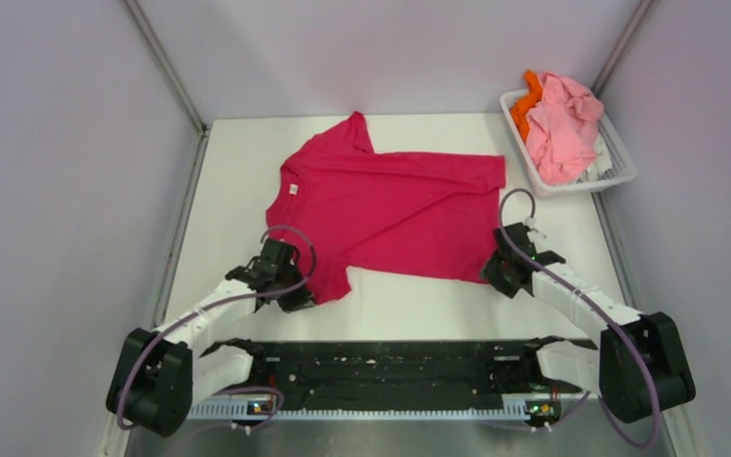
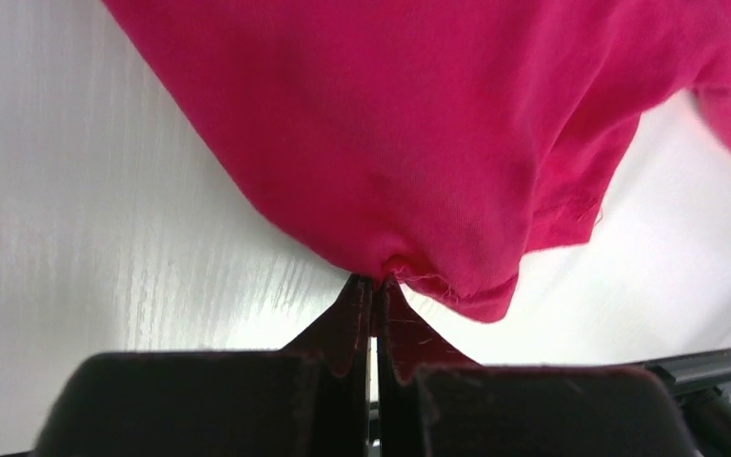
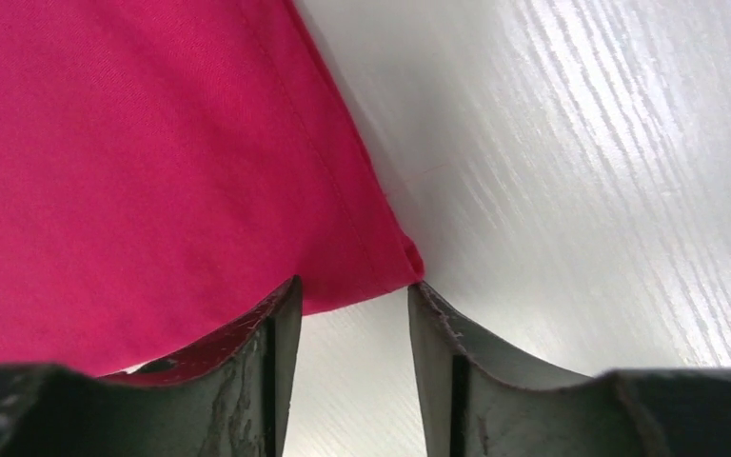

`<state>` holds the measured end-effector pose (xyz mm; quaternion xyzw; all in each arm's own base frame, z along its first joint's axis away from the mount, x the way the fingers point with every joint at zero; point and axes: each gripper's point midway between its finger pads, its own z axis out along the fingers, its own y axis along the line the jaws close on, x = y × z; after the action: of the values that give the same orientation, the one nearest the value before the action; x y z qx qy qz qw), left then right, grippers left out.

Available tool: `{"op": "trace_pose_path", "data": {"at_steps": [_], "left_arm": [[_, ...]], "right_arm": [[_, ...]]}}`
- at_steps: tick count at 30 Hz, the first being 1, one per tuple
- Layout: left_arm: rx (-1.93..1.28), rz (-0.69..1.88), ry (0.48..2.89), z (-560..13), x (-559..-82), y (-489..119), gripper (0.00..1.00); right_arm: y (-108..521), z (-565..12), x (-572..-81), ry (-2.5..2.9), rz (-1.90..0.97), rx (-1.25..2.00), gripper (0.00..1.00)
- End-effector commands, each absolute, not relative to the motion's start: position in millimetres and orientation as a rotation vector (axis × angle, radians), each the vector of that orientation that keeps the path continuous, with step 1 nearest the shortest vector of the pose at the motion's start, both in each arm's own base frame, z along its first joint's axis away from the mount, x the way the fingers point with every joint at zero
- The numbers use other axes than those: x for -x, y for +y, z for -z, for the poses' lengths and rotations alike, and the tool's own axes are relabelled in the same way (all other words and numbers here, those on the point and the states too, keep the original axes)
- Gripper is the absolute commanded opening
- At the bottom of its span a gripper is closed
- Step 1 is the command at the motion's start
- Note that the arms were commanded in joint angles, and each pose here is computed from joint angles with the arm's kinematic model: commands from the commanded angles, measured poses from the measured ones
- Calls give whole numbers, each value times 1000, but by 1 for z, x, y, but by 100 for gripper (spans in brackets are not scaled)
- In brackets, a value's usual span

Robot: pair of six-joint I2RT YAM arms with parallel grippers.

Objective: Fold and stack the t-shirts
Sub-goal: Grab the side of the flattened tshirt closest away from the robot with both arms

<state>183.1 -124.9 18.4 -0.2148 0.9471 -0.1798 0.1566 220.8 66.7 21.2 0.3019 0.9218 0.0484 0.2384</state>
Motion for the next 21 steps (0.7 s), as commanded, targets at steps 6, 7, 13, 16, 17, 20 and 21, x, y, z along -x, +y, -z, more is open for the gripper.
{"op": "trace_pose_path", "data": {"at_steps": [6,7,13,16,17,20,21], "left_arm": [[573,497,2800,-17,-144,-123,0],[578,497,2798,-18,-142,-122,0],[588,541,2775,-28,-131,-123,0],[596,577,2762,-33,-123,-125,0],[599,593,2758,-34,-120,-126,0],[606,657,2745,-38,-112,-131,0],[608,676,2741,-41,-110,-133,0]], "right_arm": [[39,-4,-218,2453,63,-903,28],[38,-2,-216,2457,71,-901,24],[39,-18,-205,2451,20,-901,0],[29,-42,-186,2428,46,-928,0],[26,-48,-178,2435,62,-941,0],[38,-55,-164,2500,-26,-942,0],[44,-54,-160,2520,-65,-955,0]]}}
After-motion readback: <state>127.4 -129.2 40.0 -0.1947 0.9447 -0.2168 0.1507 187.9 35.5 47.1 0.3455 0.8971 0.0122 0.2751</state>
